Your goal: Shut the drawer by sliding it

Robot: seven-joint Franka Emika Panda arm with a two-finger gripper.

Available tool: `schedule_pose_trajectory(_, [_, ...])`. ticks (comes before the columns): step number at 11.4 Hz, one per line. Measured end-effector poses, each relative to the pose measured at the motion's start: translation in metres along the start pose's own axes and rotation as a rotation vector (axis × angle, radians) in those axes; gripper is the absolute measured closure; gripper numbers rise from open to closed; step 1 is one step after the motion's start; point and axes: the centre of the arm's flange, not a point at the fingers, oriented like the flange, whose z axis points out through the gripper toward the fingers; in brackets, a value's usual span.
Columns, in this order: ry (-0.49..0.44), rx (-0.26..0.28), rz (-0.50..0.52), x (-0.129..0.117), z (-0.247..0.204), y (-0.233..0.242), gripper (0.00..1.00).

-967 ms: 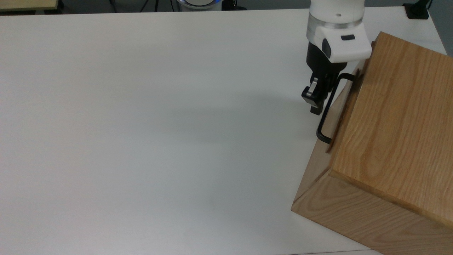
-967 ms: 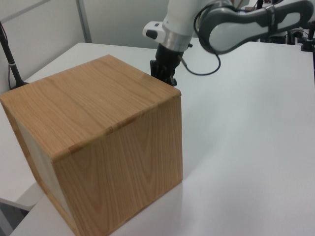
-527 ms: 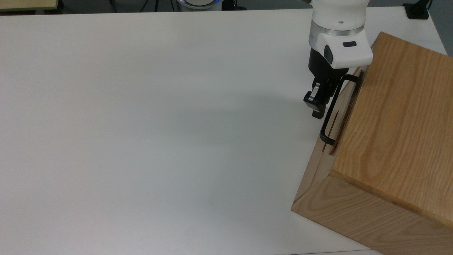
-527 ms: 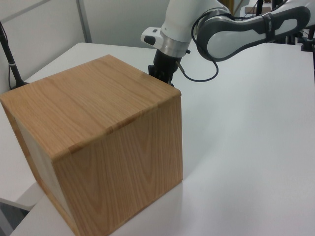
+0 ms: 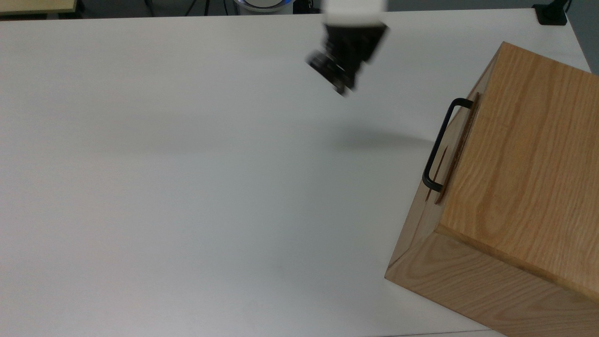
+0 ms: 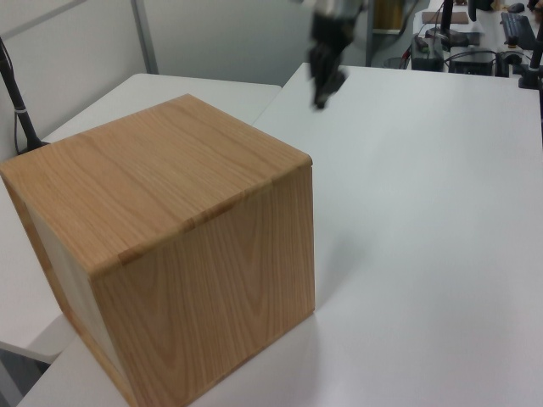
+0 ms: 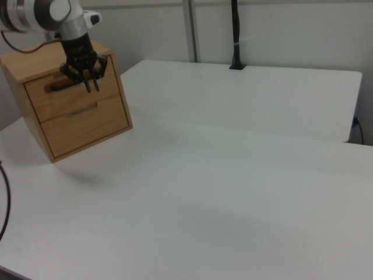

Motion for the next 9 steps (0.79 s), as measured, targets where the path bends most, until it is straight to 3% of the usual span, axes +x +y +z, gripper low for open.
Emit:
schedule_pose_trajectory(1, [-0.044,0.026,0.072,-0.039,-0.025,0.020,0.67])
schedule_pose_trajectory(3, [-0.114,0.061,0.272,-0.099,-0.053,0.048,0.59])
schedule_pose_trajectory(4, [-0.152,0.071,0.376,-0.119,-0.058,0.056,0.44])
schedule_pose_trajectory(5, [-0.184,0.070,0.466,-0.136,-0.059,0.061,0.26])
schedule_pose_trajectory(7, [-0.215,0.032,0.573,-0.153,-0.059,0.065,0.01])
schedule_pose_trajectory(9, [-0.237,-0.017,0.688,-0.165,-0.060,0.071,0.00])
